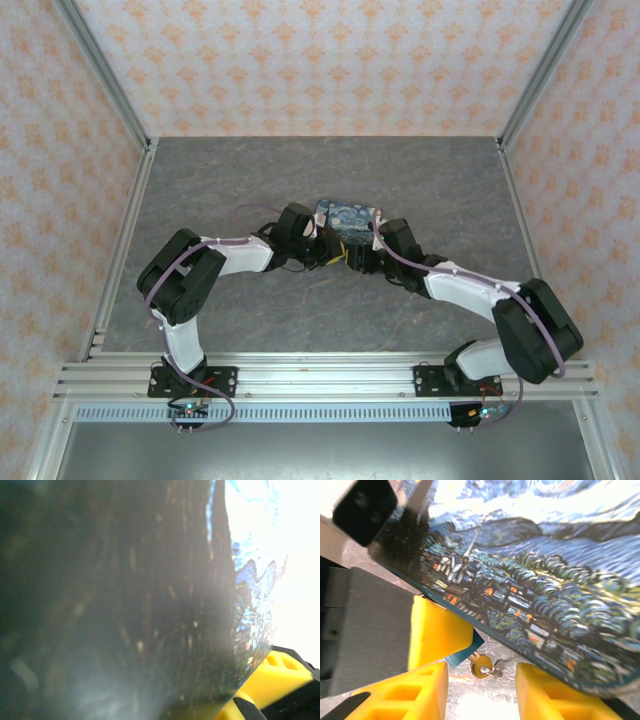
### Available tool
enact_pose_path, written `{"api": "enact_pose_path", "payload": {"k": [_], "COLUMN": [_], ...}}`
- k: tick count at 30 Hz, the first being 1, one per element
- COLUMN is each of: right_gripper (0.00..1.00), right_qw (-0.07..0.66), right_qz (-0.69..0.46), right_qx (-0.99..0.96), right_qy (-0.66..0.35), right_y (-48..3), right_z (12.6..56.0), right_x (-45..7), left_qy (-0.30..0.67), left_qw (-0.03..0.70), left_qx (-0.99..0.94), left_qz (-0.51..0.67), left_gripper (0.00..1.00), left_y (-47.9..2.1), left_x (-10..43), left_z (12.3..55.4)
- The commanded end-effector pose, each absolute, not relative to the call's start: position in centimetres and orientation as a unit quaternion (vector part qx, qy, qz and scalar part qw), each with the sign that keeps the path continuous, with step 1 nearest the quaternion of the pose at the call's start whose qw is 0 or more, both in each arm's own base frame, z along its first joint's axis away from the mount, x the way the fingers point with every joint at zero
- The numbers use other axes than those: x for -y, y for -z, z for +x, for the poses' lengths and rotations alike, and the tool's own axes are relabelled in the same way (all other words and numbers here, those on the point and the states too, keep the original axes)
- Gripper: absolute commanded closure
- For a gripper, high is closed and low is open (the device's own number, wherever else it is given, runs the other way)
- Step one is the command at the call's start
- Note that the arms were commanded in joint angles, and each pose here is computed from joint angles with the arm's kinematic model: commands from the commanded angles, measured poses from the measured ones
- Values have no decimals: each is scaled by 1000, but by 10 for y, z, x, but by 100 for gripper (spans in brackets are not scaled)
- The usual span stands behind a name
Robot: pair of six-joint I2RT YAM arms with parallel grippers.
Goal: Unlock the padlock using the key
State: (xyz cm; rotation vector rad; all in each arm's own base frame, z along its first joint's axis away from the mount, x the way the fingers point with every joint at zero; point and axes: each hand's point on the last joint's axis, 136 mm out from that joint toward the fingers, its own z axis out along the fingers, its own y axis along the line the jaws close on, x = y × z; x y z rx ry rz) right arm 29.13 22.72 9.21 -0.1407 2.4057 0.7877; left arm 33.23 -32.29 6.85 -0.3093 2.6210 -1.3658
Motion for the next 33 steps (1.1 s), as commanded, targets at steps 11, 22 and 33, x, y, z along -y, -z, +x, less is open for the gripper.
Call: {"api": "enact_pose_path", "payload": {"k": [11, 22, 33], "right_gripper": [61, 51, 44], "right_qw": [320, 333, 304], "right_qz": [-141, -64, 54], "right_qx": [-925, -916, -883], "right_qy": [-149, -215, -353], "right_y": [-83, -92, -89], "right_z": [288, 294, 281], "right_x": [-216, -219, -223], "left_qy": [452, 410, 366], "left_qw": [43, 33, 17], "left_qx": [-885, -906, -926], "left_qz": [-104, -100, -86], "left_gripper": [100, 100, 77], "left_y": [-57, -36, -13], "left_x": [323, 312, 301], "left_z": [317, 309, 290]}}
